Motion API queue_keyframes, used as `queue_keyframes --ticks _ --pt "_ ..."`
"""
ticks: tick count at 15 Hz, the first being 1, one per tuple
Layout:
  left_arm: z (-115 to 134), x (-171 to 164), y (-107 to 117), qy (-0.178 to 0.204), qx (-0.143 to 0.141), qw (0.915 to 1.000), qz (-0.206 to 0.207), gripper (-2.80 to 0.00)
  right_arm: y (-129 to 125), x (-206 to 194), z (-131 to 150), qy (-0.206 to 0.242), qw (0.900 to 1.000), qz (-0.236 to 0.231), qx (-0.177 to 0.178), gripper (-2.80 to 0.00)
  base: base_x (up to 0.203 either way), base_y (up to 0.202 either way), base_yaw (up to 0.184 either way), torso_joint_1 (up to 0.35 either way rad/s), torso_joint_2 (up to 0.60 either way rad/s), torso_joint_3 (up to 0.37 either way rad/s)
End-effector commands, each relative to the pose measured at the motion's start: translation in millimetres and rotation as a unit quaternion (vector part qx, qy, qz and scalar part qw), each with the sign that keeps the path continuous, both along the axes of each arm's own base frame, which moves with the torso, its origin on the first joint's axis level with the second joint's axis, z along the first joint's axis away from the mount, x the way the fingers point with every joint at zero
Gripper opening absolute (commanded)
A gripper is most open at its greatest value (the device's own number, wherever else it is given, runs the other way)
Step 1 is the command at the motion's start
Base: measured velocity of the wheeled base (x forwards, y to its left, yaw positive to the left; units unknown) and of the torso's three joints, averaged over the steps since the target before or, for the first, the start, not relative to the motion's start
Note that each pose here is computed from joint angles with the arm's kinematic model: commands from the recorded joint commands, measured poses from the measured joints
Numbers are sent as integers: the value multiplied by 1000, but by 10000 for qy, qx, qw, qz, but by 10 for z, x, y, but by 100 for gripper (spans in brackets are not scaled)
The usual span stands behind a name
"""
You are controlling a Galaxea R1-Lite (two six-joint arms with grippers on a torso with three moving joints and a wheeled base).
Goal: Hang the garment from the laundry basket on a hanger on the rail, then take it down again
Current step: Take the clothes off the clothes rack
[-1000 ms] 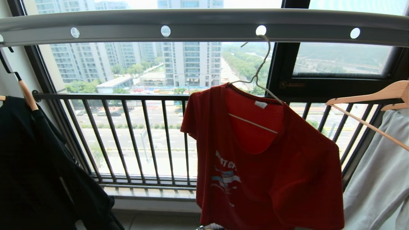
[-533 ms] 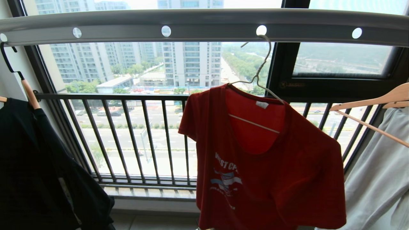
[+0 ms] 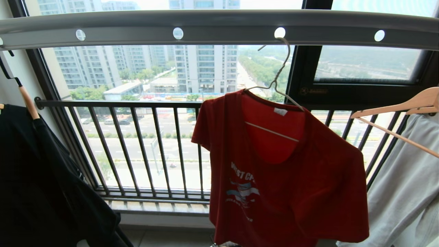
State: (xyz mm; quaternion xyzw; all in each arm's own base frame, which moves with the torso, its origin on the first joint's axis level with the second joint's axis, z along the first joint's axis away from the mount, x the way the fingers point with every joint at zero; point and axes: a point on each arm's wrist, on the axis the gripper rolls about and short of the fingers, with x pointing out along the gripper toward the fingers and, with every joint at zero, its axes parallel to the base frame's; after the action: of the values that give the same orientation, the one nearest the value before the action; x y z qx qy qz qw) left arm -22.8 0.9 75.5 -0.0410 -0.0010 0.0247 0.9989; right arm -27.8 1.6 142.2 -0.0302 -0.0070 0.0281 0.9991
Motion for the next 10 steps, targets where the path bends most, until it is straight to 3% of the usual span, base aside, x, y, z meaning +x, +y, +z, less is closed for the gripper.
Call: queue_keyframes --ticks 1,7,9,10 --pt "0 1 0 7 -4 10000 6 -280 9 228 505 284 9993 241 3 -280 0 0 0 0 0 0" --pt "0 1 0 7 -4 10000 6 -280 60 903 1742 497 9882 1442 157 -280 0 0 0 0 0 0" --pt "0 1 0 7 -4 10000 6 -280 122 1130 1964 716 9776 1956 306 -280 0 0 0 0 0 0" --pt "0 1 0 7 -4 10000 6 -280 201 1245 2032 870 9676 2345 333 -280 0 0 0 0 0 0"
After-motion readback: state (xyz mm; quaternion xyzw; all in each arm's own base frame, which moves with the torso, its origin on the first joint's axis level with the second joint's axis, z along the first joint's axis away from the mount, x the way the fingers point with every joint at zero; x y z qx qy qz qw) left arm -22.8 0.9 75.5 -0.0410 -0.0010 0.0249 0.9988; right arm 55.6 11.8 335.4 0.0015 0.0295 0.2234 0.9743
